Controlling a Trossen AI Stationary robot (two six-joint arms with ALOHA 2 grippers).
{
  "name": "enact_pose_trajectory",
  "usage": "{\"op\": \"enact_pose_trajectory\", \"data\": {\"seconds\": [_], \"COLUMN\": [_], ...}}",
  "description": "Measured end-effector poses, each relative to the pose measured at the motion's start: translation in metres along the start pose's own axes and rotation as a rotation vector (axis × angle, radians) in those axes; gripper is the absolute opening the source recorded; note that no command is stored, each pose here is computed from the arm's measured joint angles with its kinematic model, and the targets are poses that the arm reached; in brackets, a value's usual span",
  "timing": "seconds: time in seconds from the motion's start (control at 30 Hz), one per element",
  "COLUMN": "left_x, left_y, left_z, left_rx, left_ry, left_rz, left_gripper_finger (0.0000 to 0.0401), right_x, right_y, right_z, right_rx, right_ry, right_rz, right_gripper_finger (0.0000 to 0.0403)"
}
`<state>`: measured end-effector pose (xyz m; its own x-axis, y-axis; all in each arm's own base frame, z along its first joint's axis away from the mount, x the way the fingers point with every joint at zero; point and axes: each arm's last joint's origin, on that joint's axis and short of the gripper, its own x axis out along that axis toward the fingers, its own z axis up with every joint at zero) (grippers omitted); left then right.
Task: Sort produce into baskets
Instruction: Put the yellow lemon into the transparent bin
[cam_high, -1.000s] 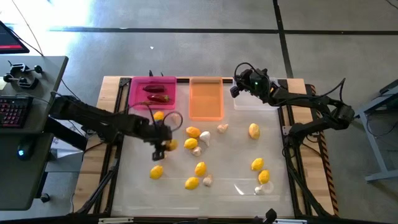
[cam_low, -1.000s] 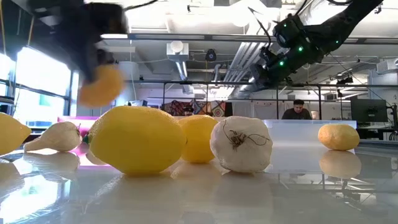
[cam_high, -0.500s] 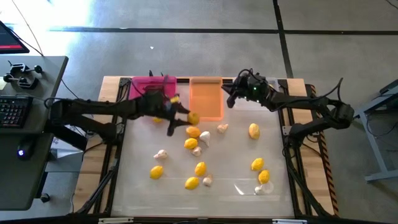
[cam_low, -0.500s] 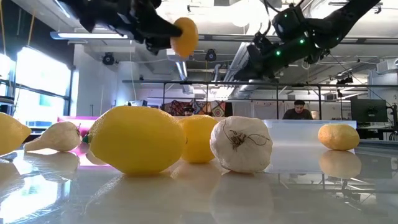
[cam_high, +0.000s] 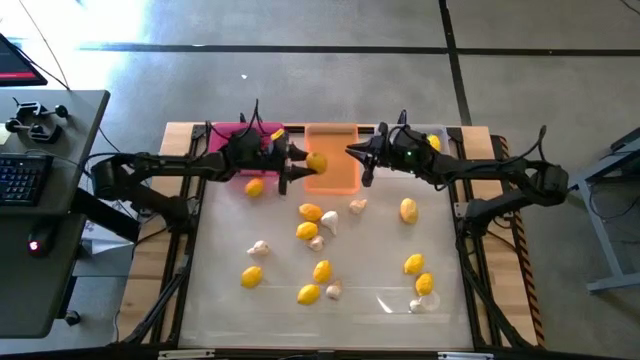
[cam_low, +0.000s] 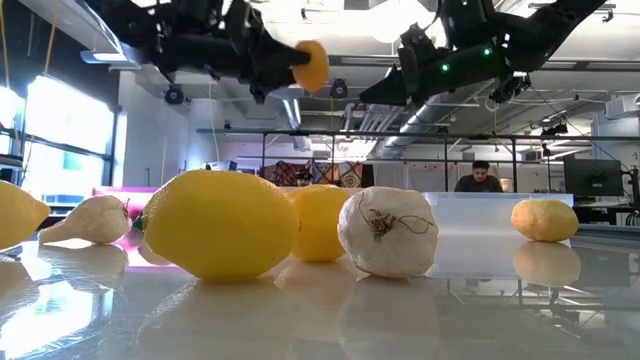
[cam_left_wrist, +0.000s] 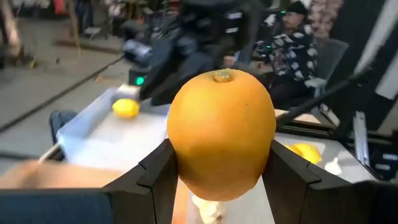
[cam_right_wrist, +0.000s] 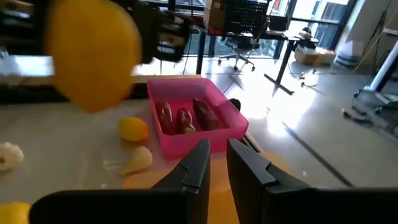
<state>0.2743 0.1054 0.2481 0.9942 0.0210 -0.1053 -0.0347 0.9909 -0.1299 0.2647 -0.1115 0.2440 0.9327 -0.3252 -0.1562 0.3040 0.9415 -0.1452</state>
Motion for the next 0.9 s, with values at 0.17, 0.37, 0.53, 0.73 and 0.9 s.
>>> {"op": "enact_pose_trajectory", "data": {"seconds": [0.17,0.37,0.53,0.73,0.9], "left_x": [0.010,0.011,0.007,0.006,0.015], "left_y": [0.009,0.027,0.042,0.052,0.057], "left_z": [-0.003,0.005,0.012,0.015,0.021], "left_rx": [-0.031,-0.138,-0.258,-0.380,-0.429], "left_ry": [-0.026,-0.188,-0.322,-0.453,-0.525], "left_rz": [0.010,0.033,0.030,-0.014,-0.067], "left_gripper_finger": [0.0166,0.0166,0.0166,0.0166,0.0166], "right_x": [0.000,0.000,-0.002,-0.006,0.001], "right_y": [0.005,0.020,0.038,0.058,0.069], "right_z": [0.000,0.003,0.009,0.026,0.032], "right_rx": [-0.118,-0.288,-0.435,-0.556,-0.740], "right_ry": [0.015,0.036,0.040,-0.086,-0.203], "right_rz": [-0.052,-0.127,-0.218,-0.264,-0.322], "right_gripper_finger": [0.0044,0.0045,0.0076,0.0177,0.0250]}}
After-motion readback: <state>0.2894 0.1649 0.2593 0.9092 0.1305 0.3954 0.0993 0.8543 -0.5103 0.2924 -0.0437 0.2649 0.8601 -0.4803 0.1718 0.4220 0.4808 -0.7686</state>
